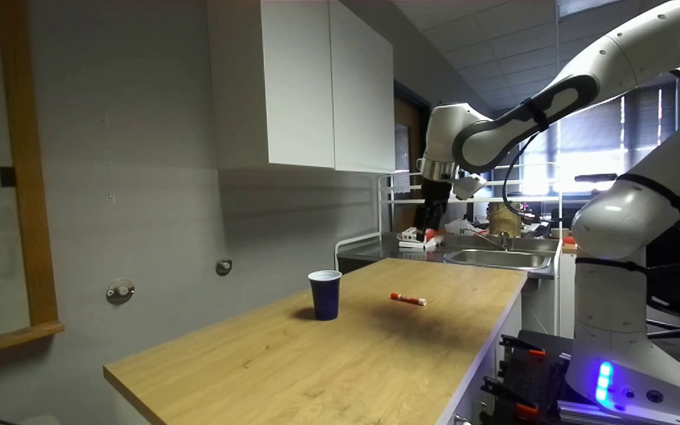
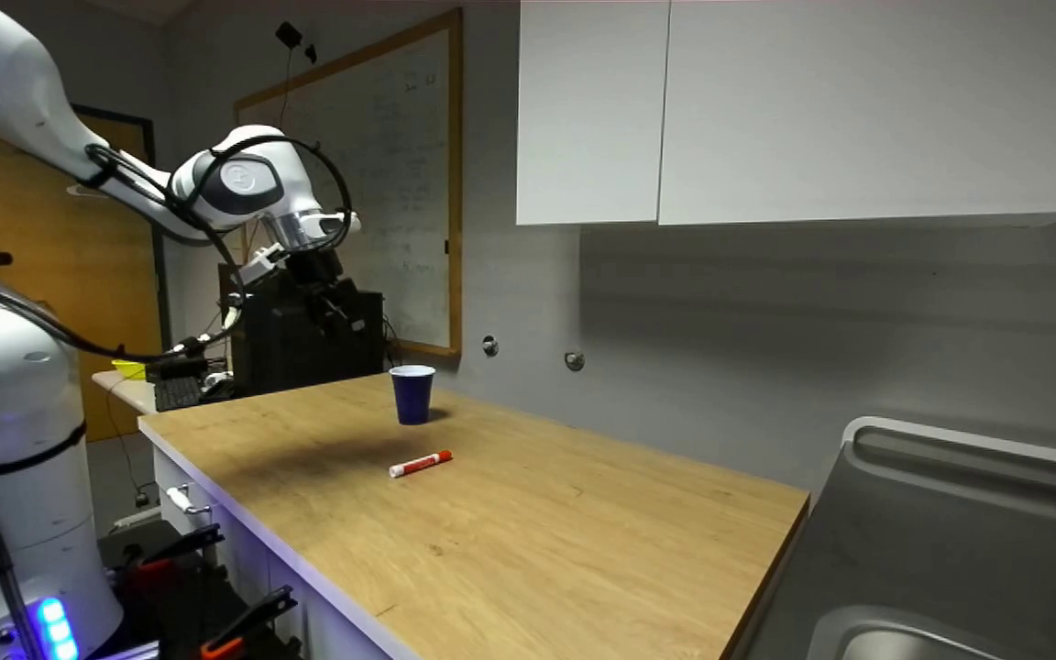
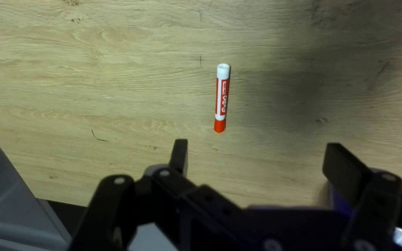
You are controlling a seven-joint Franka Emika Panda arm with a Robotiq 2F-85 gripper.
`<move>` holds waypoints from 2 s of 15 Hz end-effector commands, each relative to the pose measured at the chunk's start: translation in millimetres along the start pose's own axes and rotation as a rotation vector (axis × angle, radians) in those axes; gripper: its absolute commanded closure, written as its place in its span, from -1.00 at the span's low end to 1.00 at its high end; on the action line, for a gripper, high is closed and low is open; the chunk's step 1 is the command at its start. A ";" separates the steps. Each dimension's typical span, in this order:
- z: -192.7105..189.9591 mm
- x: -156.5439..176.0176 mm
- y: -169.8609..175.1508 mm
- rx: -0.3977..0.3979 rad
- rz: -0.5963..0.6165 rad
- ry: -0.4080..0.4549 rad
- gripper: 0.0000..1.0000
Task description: Pick up the red marker and put it in the dark blue cup
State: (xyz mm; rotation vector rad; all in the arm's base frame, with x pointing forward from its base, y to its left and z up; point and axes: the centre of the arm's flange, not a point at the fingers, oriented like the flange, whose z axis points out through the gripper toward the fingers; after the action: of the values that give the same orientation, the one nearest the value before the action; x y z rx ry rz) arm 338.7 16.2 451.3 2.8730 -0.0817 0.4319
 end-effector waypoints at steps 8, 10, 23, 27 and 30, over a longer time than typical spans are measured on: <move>142.9 80.7 25.2 0.019 -0.020 -0.154 -1.00; 166.9 91.9 25.3 0.023 -0.031 -0.190 -1.00; 274.0 115.6 53.6 0.024 -0.054 -0.349 -1.00; 280.5 108.9 59.1 0.022 -0.054 -0.373 -1.00; 273.2 111.1 53.3 0.016 -0.065 -0.360 -0.49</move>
State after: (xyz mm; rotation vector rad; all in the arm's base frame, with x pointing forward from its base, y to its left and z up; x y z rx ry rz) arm 513.6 -107.6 240.9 2.9338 -0.0798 -0.0824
